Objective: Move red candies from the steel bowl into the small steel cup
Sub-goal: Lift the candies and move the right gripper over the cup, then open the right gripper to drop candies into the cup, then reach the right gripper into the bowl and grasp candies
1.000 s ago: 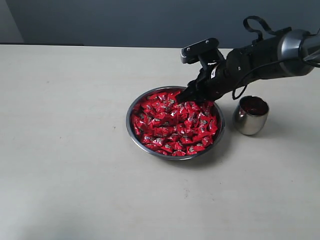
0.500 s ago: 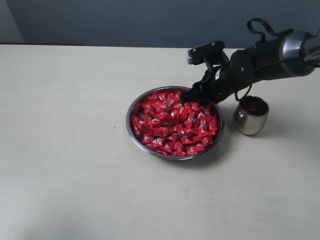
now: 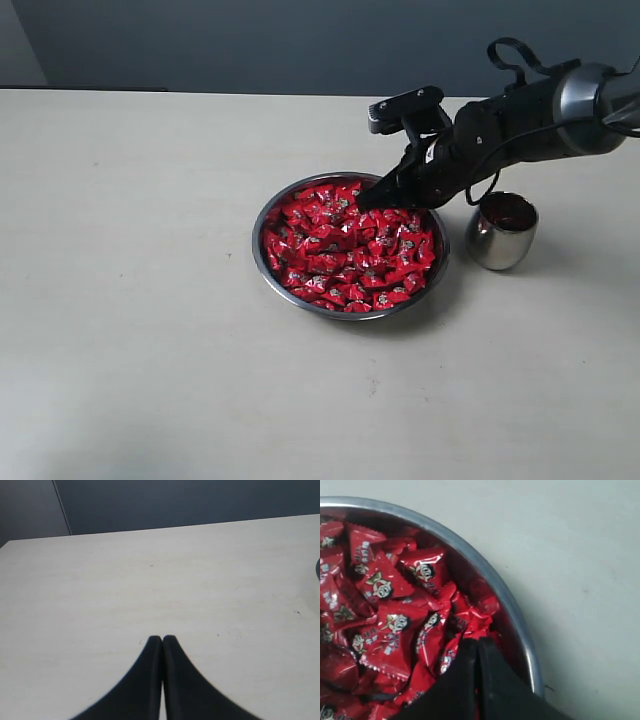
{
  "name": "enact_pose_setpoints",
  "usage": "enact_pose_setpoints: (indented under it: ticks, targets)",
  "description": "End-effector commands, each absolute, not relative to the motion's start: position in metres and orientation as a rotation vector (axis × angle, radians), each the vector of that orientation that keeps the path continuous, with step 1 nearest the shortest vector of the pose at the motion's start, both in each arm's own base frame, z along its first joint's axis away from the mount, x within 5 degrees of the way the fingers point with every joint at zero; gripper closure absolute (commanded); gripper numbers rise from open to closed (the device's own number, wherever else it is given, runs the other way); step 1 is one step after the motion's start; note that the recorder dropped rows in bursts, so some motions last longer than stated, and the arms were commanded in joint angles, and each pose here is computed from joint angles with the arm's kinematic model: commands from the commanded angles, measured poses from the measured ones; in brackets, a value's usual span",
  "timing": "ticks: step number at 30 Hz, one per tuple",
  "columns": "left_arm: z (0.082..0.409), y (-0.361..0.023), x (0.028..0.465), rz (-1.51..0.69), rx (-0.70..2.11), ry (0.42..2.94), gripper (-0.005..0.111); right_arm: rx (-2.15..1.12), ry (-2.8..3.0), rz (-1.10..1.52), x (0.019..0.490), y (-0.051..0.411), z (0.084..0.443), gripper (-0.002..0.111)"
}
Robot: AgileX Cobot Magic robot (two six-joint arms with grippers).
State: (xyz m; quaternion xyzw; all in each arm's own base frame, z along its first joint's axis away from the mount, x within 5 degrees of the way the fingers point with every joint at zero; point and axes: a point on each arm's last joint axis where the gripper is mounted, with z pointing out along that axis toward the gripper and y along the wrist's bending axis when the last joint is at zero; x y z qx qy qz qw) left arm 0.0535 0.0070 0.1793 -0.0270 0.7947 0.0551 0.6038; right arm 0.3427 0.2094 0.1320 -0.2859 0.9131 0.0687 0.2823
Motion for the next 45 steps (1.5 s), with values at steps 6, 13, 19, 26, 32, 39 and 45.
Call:
enact_pose_setpoints:
  ticks: [6, 13, 19, 26, 32, 39, 45]
  targets:
    - [0.183, 0.007, 0.053, 0.124, -0.055, 1.821, 0.106, -0.752, 2.413, 0.192, 0.335, 0.204, 0.173, 0.109]
    - [0.183, 0.007, 0.053, 0.124, -0.055, 1.821, 0.106, -0.780, 2.350, 0.156, 0.318, 0.190, 0.219, 0.109]
    - [0.183, 0.007, 0.053, 0.124, -0.055, 1.821, 0.106, -0.656, 2.382, 0.106, 0.306, 0.140, 0.230, 0.109]
    - [0.183, 0.007, 0.053, 0.124, -0.055, 1.821, 0.106, -0.513, 2.406, 0.122, 0.286, 0.107, 0.218, 0.109]
    - [0.183, 0.007, 0.053, 0.124, -0.055, 1.821, 0.106, -0.557, 2.484, 0.095, 0.293, 0.109, 0.187, 0.109]
    - [0.183, 0.007, 0.053, 0.124, -0.055, 1.821, 0.106, -0.581, 2.480, 0.081, 0.295, 0.110, 0.183, 0.081]
    - [0.183, 0.007, 0.053, 0.124, -0.055, 1.821, 0.106, -0.563, 2.433, 0.095, 0.297, 0.111, 0.196, 0.071]
